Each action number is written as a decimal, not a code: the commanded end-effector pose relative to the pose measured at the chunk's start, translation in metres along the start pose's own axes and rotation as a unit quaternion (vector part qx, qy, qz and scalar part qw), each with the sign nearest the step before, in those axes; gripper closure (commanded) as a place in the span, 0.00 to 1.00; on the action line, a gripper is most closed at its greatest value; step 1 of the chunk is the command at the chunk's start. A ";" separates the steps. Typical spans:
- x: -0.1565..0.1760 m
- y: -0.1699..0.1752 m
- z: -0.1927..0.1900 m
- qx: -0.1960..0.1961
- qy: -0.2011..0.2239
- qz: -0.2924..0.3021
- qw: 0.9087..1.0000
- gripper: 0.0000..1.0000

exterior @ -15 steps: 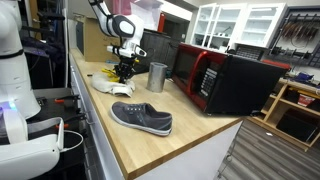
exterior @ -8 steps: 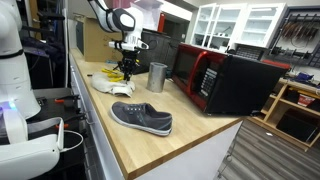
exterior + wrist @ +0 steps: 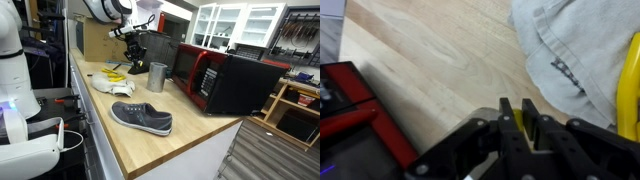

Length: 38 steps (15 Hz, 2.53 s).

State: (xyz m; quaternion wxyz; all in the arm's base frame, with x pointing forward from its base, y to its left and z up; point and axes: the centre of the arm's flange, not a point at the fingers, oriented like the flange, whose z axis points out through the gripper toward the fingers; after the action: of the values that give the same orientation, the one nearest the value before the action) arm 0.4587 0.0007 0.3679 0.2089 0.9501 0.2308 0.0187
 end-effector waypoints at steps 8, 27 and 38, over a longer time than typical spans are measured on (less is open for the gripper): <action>0.002 -0.025 -0.057 -0.083 0.063 0.030 0.994 0.96; -0.056 -0.066 0.042 0.079 -0.090 -0.119 0.986 0.96; -0.059 -0.084 0.057 0.214 -0.089 -0.185 0.955 0.96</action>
State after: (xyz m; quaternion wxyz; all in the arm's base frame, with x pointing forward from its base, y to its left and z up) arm 0.3771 0.0113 0.2830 0.0431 0.9198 0.3651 -0.1374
